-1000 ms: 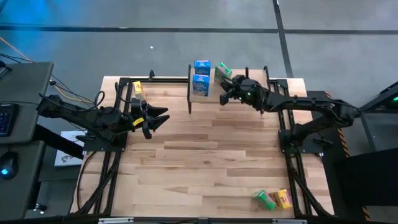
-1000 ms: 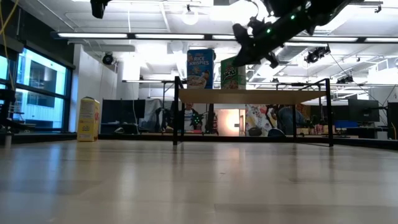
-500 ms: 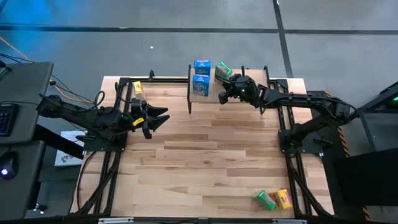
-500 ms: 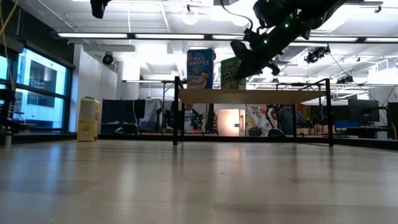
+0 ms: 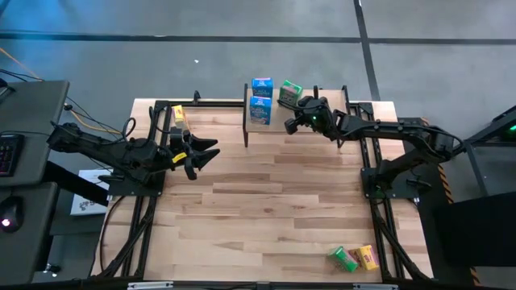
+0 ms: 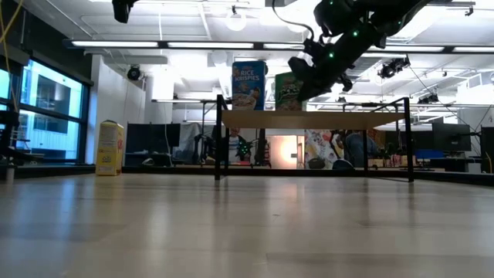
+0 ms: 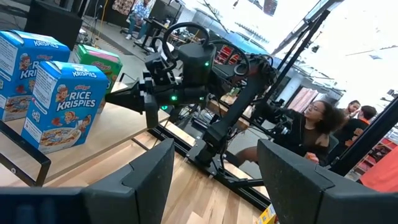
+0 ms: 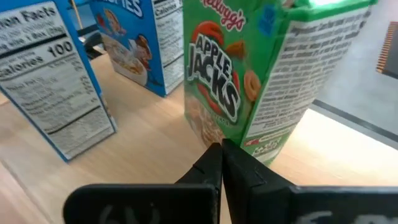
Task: Stack cereal on shelf
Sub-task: Put the left green cereal box on the shelf
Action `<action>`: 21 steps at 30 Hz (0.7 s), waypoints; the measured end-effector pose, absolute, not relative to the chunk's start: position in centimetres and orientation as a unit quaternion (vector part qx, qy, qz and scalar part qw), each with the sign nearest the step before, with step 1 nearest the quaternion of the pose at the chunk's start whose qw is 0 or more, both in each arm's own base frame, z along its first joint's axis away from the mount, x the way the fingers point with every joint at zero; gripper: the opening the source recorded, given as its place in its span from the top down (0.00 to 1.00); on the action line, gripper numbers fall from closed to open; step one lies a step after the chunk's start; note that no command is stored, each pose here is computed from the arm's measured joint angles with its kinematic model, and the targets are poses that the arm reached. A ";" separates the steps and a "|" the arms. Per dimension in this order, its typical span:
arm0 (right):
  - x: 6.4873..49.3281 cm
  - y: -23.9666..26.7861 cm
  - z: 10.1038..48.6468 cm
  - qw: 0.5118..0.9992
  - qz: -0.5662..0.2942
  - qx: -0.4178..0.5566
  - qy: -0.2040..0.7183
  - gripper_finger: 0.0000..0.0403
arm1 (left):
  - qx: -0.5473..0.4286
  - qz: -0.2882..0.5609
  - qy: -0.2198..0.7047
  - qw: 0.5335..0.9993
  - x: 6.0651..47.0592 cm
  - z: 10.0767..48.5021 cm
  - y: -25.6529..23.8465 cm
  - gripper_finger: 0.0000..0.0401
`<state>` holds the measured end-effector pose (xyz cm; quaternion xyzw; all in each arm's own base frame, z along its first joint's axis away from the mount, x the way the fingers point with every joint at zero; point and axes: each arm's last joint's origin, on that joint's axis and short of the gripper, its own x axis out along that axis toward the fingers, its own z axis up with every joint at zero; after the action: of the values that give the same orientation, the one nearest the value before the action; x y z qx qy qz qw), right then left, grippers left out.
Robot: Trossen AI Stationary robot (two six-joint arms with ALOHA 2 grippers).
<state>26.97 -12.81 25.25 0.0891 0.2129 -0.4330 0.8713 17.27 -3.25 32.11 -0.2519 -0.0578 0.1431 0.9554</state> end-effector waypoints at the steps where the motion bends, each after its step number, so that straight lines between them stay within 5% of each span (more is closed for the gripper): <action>1: 26.9 -12.8 25.2 0.870 -0.434 0.088 0.215 1.00 | -0.252 0.143 -0.058 0.955 17.3 32.1 -3.3 0.45; 21: 26.4 -14.0 25.1 0.863 -0.445 0.109 0.212 1.00 | -0.252 0.143 -0.058 0.955 17.3 32.1 -3.3 0.45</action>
<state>26.36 -13.96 25.12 0.1088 0.2119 -0.4448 0.8634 17.27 -3.25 32.11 -0.2519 -0.0578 0.1431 0.9554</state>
